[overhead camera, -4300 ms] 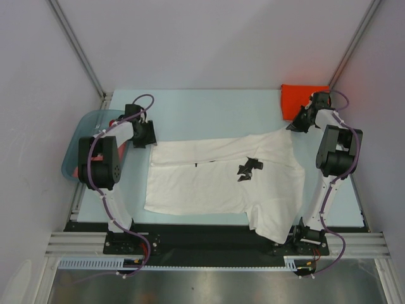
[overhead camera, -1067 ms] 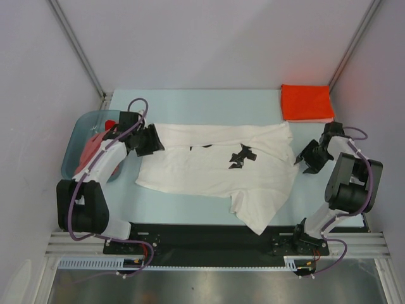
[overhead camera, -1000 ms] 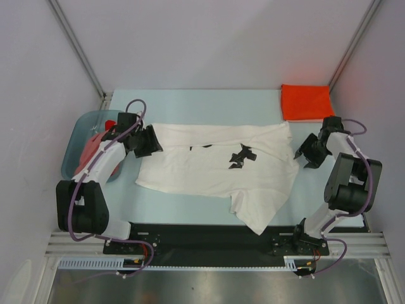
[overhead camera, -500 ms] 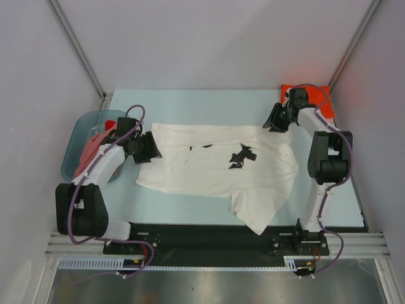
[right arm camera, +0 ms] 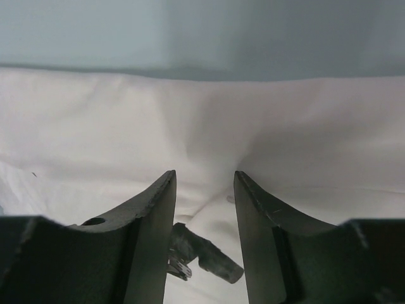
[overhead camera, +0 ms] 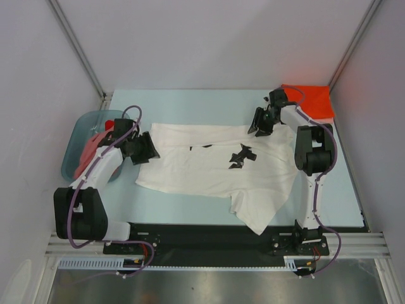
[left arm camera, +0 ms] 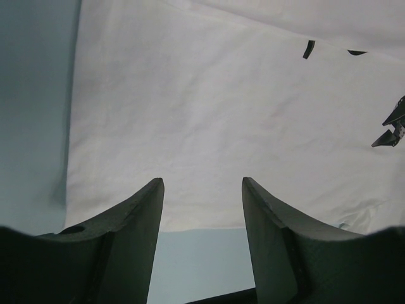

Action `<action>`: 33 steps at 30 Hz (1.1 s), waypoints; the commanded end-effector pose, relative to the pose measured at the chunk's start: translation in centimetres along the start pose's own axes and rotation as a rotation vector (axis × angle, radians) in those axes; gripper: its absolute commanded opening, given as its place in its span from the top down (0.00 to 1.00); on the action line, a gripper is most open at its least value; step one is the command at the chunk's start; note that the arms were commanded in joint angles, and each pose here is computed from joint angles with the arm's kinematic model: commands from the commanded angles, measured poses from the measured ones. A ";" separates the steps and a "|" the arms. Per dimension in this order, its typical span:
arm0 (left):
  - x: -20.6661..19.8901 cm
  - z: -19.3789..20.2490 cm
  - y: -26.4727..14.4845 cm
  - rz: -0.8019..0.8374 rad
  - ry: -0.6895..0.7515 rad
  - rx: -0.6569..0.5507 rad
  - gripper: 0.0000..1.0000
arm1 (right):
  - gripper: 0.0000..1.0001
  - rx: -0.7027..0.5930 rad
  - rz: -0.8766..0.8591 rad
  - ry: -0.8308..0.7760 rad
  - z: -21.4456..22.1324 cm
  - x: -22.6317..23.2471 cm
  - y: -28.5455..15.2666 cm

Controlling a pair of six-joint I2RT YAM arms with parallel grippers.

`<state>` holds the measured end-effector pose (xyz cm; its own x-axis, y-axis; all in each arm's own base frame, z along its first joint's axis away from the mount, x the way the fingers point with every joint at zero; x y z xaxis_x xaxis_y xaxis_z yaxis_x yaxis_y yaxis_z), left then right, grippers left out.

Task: Fold and stack the t-shirts
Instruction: Fold the tshirt

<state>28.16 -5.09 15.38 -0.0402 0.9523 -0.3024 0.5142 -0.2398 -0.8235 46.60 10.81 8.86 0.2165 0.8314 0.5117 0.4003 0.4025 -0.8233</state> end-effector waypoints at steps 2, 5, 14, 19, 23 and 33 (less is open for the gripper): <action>-0.5 -2.1 -0.1 0.046 0.027 -0.066 0.41 | 0.52 -0.017 0.020 -0.062 -0.3 -0.2 -1.2; -0.9 -3.7 0.7 0.064 0.023 -0.075 0.41 | 0.51 -0.021 0.043 -0.091 -0.3 -0.3 -1.4; -1.4 -8.5 4.4 0.077 -0.015 -0.076 0.42 | 0.60 0.017 0.053 -0.116 1.1 -0.7 -1.4; -0.9 -10.7 7.3 0.050 -0.023 -0.085 0.43 | 0.84 -0.009 0.034 -0.113 0.5 0.0 -1.9; -0.2 -11.9 9.9 0.022 -0.026 -0.071 0.44 | 0.92 -0.022 0.021 -0.087 0.1 1.0 -2.9; 1.0 -11.9 13.9 -0.018 -0.037 -0.021 0.45 | 1.00 -0.010 0.060 -0.031 1.9 2.1 -6.6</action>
<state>43.94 -5.64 7.89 -0.0800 0.9457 -0.3152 0.4746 -0.2419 -0.8463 43.90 10.44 11.10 0.2175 0.8693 0.4439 0.3541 0.3535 -0.8658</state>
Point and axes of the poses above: each gripper's point midway between its finger pads, its own y axis out along the fingers, its own x axis along the line the jaws close on, z = x × y, the point moved 6 cm from there along -y, back along the fingers, and after that the axes turned 9 degrees about y, right-handed, at the moved point
